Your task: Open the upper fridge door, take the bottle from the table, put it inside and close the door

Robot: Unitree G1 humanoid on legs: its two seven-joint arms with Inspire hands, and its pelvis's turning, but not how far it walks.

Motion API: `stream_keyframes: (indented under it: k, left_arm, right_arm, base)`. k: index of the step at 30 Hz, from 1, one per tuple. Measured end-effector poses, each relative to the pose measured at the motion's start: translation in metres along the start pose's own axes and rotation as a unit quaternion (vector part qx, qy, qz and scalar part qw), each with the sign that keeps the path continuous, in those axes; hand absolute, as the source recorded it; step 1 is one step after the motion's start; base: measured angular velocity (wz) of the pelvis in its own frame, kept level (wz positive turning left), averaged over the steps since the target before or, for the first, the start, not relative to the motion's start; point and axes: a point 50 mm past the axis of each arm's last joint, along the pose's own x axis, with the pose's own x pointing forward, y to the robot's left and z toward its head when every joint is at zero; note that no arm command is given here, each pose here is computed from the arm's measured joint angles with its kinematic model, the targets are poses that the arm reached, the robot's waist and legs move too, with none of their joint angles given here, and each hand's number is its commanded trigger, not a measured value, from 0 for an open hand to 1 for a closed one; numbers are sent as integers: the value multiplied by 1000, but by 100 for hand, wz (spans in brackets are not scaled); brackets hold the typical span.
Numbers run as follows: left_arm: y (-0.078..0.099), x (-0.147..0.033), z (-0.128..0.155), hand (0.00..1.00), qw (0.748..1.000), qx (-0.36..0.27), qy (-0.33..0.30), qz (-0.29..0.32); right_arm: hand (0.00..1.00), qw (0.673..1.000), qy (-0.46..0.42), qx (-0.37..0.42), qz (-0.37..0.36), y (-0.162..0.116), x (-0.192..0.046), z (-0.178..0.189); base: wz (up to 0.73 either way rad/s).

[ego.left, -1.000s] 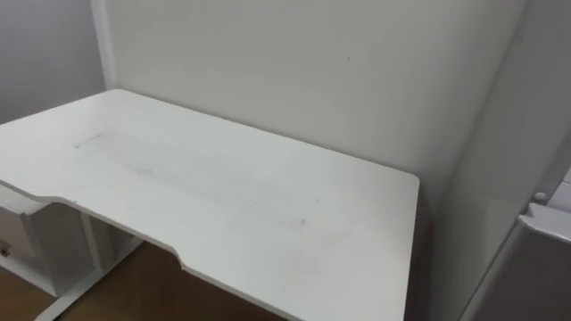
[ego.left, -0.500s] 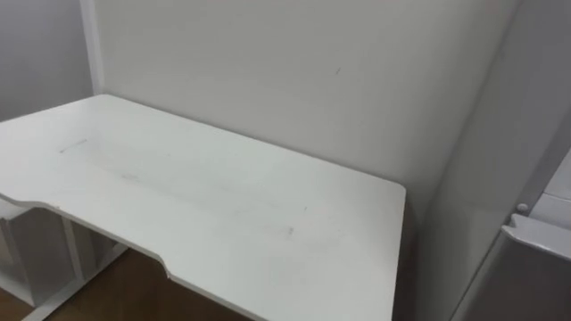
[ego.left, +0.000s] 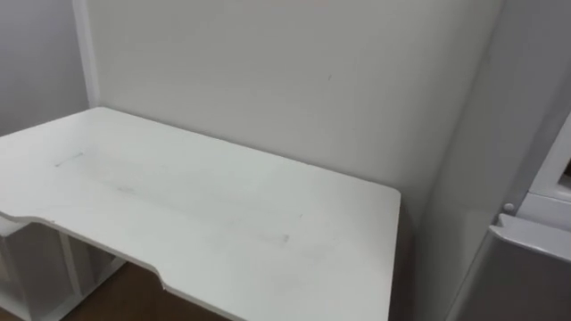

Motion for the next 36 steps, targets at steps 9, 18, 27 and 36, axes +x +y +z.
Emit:
stream_keyframes:
  k: [9, 18, 27, 36]
  left_arm:
    - [0, 0, -2, 0, 1000, 0, 3, 0]
    - [0, 0, -2, 0, 1000, 0, 4, 0]
    - [-13, -2, -14, 0, 1000, 1, 21, -17]
    - [-17, -3, -20, 0, 999, -3, 32, -22]
  right_arm:
    - [0, 1000, -5, -1, 17, 3, -5, -2]
    - [0, 1000, -6, -4, 24, 3, -10, -4]
    - [0, 999, -22, -15, 42, 2, -24, -6]
    - [0, 997, -31, -17, 65, 9, -30, -4]
  base:
    - [-2]
    - [0]
    - [-2]
    - [-4]
